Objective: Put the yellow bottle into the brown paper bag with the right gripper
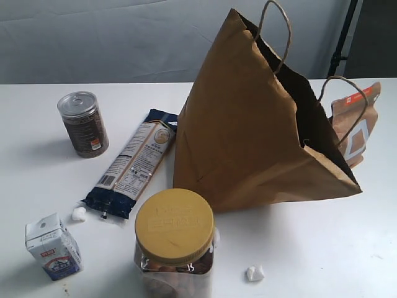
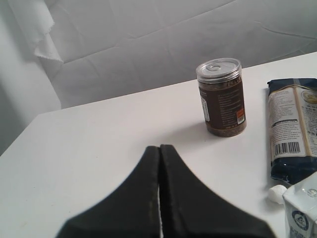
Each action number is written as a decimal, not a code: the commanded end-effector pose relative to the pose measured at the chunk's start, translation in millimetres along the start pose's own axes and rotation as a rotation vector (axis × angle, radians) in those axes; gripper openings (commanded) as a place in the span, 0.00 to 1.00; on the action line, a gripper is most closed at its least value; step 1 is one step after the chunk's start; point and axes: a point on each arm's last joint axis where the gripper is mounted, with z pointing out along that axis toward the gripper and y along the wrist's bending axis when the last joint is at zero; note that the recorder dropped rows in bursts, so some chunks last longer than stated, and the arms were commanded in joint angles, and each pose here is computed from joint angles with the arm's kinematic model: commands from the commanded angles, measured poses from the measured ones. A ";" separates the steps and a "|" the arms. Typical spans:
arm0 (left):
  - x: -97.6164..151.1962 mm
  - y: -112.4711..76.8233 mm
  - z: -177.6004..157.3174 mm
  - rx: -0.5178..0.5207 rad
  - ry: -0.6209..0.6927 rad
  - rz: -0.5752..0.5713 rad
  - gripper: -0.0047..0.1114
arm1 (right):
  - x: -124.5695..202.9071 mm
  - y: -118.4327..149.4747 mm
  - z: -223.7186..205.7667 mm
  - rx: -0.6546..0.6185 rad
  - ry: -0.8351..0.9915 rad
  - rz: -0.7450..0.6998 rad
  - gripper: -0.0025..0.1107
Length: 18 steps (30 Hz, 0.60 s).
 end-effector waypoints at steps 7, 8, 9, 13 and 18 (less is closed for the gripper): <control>0.9 -0.2 0.2 -0.001 -0.003 -0.008 0.04 | 0.5 -0.1 -0.4 0.001 -0.004 0.029 0.02; 0.9 -0.2 0.2 -0.001 -0.003 -0.008 0.04 | 0.5 -0.1 -0.4 0.001 -0.004 0.029 0.02; 0.9 -0.2 0.2 -0.001 -0.003 -0.008 0.04 | 0.5 -0.1 -0.4 0.001 -0.004 0.029 0.02; 0.9 -0.2 0.2 -0.001 -0.003 -0.008 0.04 | 0.5 -0.1 -0.4 0.001 -0.004 0.029 0.02; 0.9 -0.2 0.2 -0.001 -0.003 -0.008 0.04 | 0.5 -0.1 -0.4 0.001 -0.004 0.029 0.02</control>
